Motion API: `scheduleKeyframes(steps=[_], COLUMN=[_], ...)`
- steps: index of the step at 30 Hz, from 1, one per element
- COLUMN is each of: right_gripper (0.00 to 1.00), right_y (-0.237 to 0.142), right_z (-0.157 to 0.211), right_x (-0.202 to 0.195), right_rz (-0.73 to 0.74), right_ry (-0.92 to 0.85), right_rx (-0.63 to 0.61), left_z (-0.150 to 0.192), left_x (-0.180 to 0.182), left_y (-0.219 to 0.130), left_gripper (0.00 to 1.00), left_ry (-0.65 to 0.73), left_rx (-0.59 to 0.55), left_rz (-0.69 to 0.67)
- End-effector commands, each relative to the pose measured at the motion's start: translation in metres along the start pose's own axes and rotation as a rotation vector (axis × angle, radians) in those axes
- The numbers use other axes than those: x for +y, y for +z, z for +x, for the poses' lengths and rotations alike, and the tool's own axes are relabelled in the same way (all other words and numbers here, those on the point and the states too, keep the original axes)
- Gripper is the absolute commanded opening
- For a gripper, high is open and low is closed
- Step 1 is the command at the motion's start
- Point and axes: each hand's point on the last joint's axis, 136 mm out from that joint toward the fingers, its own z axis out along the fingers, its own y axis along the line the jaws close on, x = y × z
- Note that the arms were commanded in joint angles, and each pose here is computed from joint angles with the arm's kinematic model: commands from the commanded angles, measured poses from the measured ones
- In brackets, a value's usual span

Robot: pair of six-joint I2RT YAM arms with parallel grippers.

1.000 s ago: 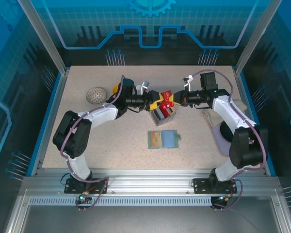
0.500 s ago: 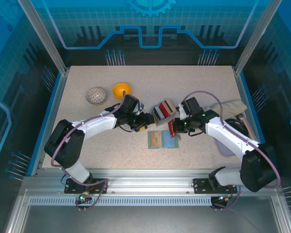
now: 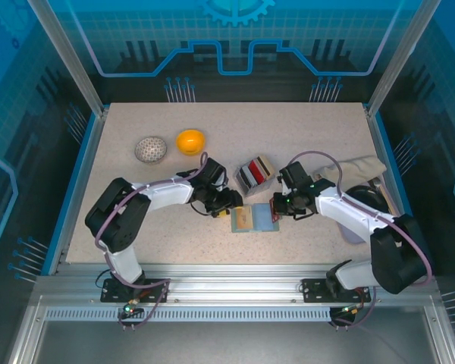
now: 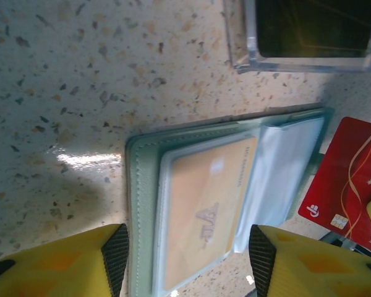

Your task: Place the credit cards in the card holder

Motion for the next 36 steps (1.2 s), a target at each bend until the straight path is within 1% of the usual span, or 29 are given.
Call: scheduleKeyframes(steps=[1,6,11,19,25,28,36], right_gripper=[0.0,0.0,0.0,0.0,0.0,0.0,0.0], right_y=[0.009,0.02,0.025,0.036,0.029,0.026,0.006], right_z=[0.006,0.013,0.017,0.02,0.012,0.008,-0.004], right_x=[0.0,-0.004,0.002,0.006,0.025,0.036,0.063], right_rz=[0.003,0.012,-0.014,0.004,-0.069,-0.127,-0.263], right_ry=[0.008,0.022,0.032,0.007,0.013,0.024,0.04], right_rx=[0.013,0.046,0.059,0.092,0.067,0.06,0.018], left_z=[0.005,0.009,0.013,0.018,0.019,0.019,0.018], left_x=[0.011,0.017,0.023,0.024,0.024,0.023,0.023], left_y=[0.008,0.017,0.025,0.033,0.033,0.033,0.033], left_gripper=[0.57,0.53,0.49,0.43,0.41,0.4,0.38], left_ry=[0.015,0.01,0.003,0.005,0.007,0.01,0.01], left_rx=[0.022,0.045,0.063,0.08,0.08,0.08,0.079], left_rz=[-0.038,-0.048,-0.053,-0.058,-0.06,-0.059,-0.059])
